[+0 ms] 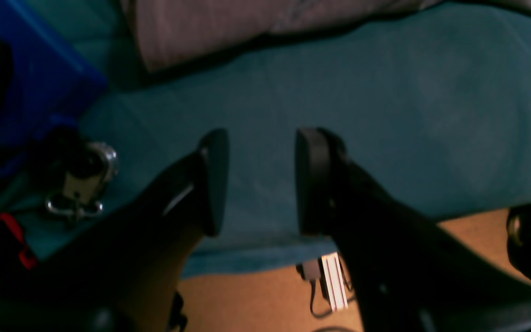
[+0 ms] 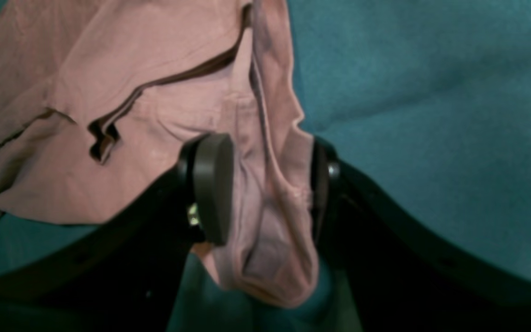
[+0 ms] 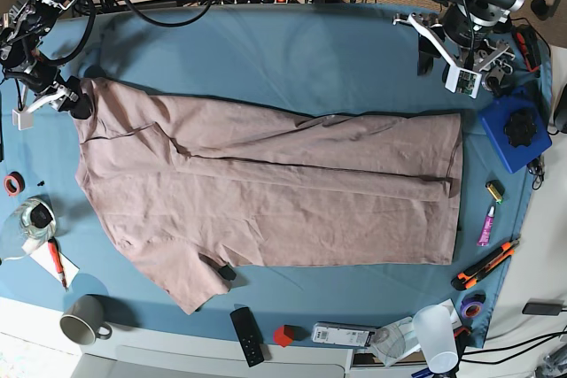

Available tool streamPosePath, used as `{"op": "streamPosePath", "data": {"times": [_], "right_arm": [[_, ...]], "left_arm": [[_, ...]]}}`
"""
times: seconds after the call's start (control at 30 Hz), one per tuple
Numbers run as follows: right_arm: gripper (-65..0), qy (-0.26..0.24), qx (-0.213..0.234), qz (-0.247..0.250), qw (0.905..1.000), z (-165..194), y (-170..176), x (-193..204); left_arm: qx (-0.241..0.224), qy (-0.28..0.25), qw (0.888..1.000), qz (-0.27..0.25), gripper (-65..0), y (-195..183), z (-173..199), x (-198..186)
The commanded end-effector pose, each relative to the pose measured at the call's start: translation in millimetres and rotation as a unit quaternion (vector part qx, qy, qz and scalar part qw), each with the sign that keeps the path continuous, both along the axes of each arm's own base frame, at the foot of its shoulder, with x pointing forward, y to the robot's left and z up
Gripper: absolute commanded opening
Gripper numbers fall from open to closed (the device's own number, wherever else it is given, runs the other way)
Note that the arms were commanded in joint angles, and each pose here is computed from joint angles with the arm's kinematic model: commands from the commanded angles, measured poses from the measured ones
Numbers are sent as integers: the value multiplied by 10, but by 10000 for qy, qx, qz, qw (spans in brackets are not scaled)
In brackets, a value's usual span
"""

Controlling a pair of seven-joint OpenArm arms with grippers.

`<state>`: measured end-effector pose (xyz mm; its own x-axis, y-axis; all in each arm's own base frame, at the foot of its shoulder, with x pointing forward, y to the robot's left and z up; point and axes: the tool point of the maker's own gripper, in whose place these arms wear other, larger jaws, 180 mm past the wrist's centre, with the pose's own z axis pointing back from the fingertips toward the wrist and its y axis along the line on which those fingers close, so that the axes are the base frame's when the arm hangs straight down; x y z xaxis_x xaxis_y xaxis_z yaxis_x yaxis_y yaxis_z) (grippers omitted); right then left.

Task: Fold the T-shirt properly
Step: 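Regrasp the folded shirt edge with the left gripper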

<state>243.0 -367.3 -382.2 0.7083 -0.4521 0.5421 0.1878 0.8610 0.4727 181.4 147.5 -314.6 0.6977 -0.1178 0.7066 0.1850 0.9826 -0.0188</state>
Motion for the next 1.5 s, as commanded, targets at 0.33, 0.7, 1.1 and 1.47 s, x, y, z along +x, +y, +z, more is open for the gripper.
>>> {"op": "streamPosePath", "data": {"times": [0.33,0.7,1.1,1.47], "right_arm": [[-395,167,-68,116,9998,3,-18,-42],[-395,189,-62,128,9997,-1,-14,-48],[-395,190,-65,128,9997,-1,-15,-49],[-625,186,-98,129,9997,15,-36,-47]], "left_arm": [[-153,-506,9985,172,-359,118,-66,618],[-22,-122,9949,1005,-360,467,-456,950],[121,692,9879,1381,-360,645,-894,963],[-189,1069,9844,1387,-536,552,-967,913]]}}
